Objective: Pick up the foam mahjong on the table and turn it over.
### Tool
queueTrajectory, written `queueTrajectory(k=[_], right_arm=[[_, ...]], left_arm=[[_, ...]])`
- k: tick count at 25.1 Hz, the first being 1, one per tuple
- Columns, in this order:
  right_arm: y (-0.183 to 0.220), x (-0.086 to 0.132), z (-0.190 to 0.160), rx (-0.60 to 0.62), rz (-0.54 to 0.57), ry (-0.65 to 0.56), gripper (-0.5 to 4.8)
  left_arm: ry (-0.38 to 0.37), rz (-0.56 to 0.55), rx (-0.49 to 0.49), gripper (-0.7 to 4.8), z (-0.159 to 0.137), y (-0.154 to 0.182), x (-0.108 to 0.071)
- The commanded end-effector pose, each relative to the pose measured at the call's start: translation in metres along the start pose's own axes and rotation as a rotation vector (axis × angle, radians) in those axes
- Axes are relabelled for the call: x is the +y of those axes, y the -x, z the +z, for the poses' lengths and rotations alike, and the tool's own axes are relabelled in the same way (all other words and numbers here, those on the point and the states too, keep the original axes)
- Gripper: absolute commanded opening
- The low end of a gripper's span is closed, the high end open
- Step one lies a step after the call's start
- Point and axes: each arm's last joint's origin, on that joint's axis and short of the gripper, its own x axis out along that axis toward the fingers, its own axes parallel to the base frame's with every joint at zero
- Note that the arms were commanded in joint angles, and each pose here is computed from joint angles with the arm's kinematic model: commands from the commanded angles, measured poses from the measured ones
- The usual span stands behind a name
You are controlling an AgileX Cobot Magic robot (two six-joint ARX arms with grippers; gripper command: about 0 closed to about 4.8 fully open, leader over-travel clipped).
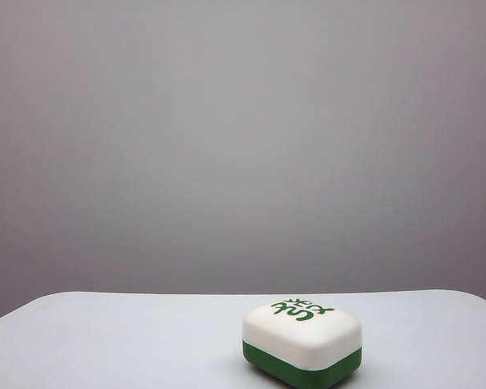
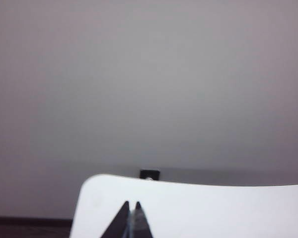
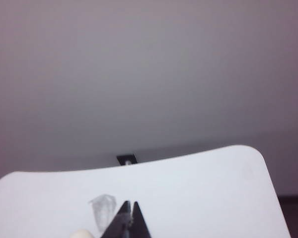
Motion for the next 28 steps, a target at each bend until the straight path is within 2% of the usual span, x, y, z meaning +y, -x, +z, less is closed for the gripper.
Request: queueTrajectory(k=[1,4,5,6,8,10,12,14,17,20,22,23,24,25,26,28], right_arm=[[-0.018,0.005,0.014,0.077,0.009,-0.003,-0.06],[-0.045,0.011,0.022,0.195,0.09,0.001,-0.06],[-0.061,0.014,0.026,0.264,0.147,0.004,-0.06],[-0.068,0.015,0.026,0.296,0.17,0.013,-0.06],[-0.1,0.019,0.027,0.423,0.276,0.02,-0.06],[-0.133,0.018,0.019,0.537,0.322,0.004,-0.06],[-0.155,0.015,0.006,0.613,0.337,0.026,-0.06],[-0.173,0.01,-0.012,0.702,0.339,-0.001,-0.06],[-0.188,0.004,-0.038,0.806,0.382,-0.045,0.02],[-0.199,-0.003,-0.069,0.914,0.432,-0.114,1.77],[-0.203,-0.007,-0.083,0.958,0.453,-0.124,1.87],[-0.204,-0.007,-0.085,0.964,0.464,-0.132,2.09],[-0.206,-0.009,-0.092,0.974,0.497,-0.154,3.68],[-0.207,-0.009,-0.094,0.976,0.5,-0.156,4.2],[-0.209,-0.01,-0.098,0.974,0.5,-0.155,4.41],[-0.212,-0.011,-0.101,0.961,0.5,-0.146,4.41]], left_arm=[[-0.079,-0.025,0.051,-0.05,0.017,-0.008,-0.004],[-0.113,-0.166,0.107,-0.05,0.029,-0.021,-0.012],[-0.126,-0.223,0.145,-0.05,0.031,-0.028,-0.015],[-0.126,-0.245,0.166,-0.05,0.031,-0.031,-0.016],[-0.125,-0.308,0.273,-0.05,0.027,-0.044,-0.02],[-0.109,-0.394,0.395,-0.05,0.021,-0.051,-0.024],[-0.091,-0.436,0.468,-0.05,0.017,-0.054,-0.026],[-0.095,-0.427,0.516,-0.05,0.015,-0.054,-0.027],[-0.112,-0.361,0.525,-0.05,0.015,-0.052,-0.035],[-0.155,-0.333,0.524,-0.05,0.012,-0.046,-0.056],[-0.19,-0.309,0.519,-0.05,0.008,-0.044,-0.072],[-0.207,-0.311,0.517,-0.05,0.007,-0.044,-0.076],[-0.222,-0.346,0.517,-0.05,0.004,-0.046,-0.086],[-0.223,-0.364,0.518,-0.05,0.002,-0.047,-0.089],[-0.225,-0.375,0.517,-0.06,0.0,-0.051,-0.094],[-0.252,-0.449,0.512,-0.05,-0.003,-0.057,-0.101]])
